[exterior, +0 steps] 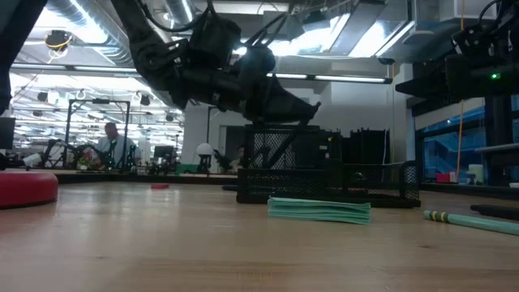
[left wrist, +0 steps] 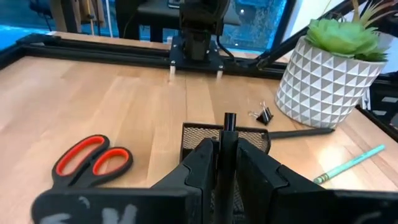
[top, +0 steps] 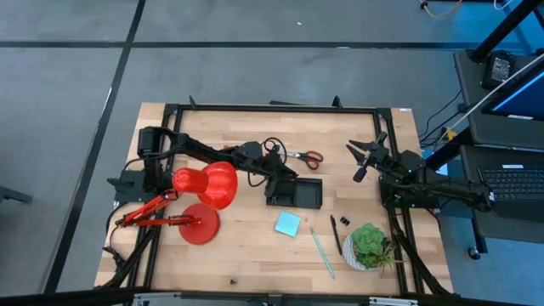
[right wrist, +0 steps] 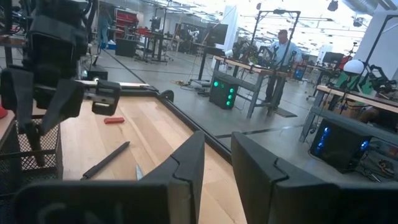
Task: Pick and place office supplies into organizer
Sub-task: Put the top left black pen into the black desk organizer, then put the light blue sticky notes into the black desk organizer
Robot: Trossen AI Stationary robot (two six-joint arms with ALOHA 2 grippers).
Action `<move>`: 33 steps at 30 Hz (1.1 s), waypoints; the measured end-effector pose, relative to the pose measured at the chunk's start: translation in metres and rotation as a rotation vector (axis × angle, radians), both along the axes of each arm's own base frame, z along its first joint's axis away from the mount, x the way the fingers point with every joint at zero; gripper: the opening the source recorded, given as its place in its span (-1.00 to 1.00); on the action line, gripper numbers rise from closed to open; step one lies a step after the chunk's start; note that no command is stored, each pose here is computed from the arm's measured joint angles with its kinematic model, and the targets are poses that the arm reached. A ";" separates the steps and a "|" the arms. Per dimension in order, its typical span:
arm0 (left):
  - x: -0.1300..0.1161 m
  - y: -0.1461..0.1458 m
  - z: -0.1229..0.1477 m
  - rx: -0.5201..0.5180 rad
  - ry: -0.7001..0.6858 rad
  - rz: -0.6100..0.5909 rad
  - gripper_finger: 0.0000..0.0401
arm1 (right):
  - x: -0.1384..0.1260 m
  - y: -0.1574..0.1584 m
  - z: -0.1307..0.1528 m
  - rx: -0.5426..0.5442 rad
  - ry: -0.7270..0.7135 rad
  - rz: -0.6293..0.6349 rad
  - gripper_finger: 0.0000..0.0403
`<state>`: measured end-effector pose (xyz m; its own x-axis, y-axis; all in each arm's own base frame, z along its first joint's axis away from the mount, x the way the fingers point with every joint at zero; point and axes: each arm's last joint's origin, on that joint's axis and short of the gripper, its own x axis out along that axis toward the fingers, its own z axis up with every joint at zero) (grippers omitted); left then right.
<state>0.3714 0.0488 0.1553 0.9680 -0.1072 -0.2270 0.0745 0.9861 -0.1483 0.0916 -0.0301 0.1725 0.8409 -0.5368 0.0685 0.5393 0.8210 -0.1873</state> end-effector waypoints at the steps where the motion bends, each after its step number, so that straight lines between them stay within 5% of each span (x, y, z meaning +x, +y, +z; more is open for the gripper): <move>1: 0.000 0.000 0.000 0.000 0.005 0.000 -0.73 | 0.000 0.000 0.000 0.000 0.000 0.000 -0.58; 33: -0.003 0.000 0.009 0.097 -0.016 -0.029 -0.40 | 0.000 0.000 0.000 0.000 0.000 0.000 -0.58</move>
